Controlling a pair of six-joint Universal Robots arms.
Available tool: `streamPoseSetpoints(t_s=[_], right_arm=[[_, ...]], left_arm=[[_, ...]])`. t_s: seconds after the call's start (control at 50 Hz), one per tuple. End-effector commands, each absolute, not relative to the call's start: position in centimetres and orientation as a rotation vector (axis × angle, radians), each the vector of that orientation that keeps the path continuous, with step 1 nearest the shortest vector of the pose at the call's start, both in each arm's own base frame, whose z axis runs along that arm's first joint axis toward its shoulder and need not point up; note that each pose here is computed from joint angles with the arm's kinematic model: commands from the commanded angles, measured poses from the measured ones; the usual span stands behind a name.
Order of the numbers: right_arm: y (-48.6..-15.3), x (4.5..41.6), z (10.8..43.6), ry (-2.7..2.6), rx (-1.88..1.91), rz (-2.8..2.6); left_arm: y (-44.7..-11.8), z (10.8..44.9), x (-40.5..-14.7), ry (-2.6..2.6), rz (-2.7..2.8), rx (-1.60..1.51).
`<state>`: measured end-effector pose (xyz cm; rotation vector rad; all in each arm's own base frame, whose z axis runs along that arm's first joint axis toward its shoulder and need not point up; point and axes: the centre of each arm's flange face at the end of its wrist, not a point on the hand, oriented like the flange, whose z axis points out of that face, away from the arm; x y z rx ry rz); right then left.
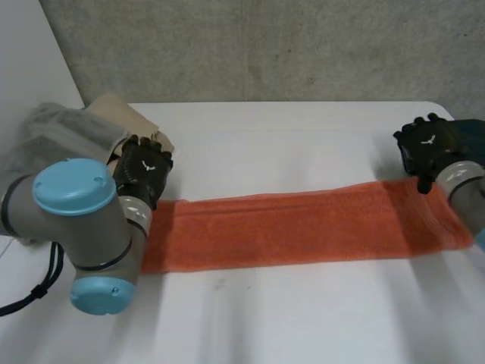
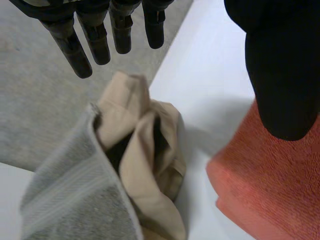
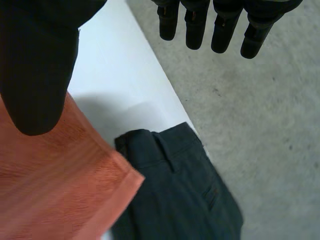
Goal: Fold the laundry.
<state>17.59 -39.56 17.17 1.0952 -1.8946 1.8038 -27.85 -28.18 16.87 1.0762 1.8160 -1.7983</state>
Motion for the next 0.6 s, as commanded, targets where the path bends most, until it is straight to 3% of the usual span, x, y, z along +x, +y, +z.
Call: streamPoseSetpoints(t_s=[0.02,0.14,0.24,0.52,0.6], right_arm=[[-35.7,13.2,18.4,-2.266,0.976,1.691],[-34.3,9.8,16.7,-2.459,0.977,1.575],[-34.2,9.1,16.0,-2.429,1.027,1.563],[-36.2,8.4,12.3,-2.411,1.032,1.544],[-36.8,6.3,12.6,-2.390,0.944,1.520]], left_arm=[[-26.0,19.6,-27.0,1.823,-1.886,1.026],[-24.7,20.1,-26.8,1.916,-1.983,0.993],[-24.5,20.1,-26.9,1.965,-2.023,0.982],[-24.4,19.8,-27.0,1.977,-2.014,0.987],[-24.4,20.0,-26.9,1.972,-2.020,0.982]])
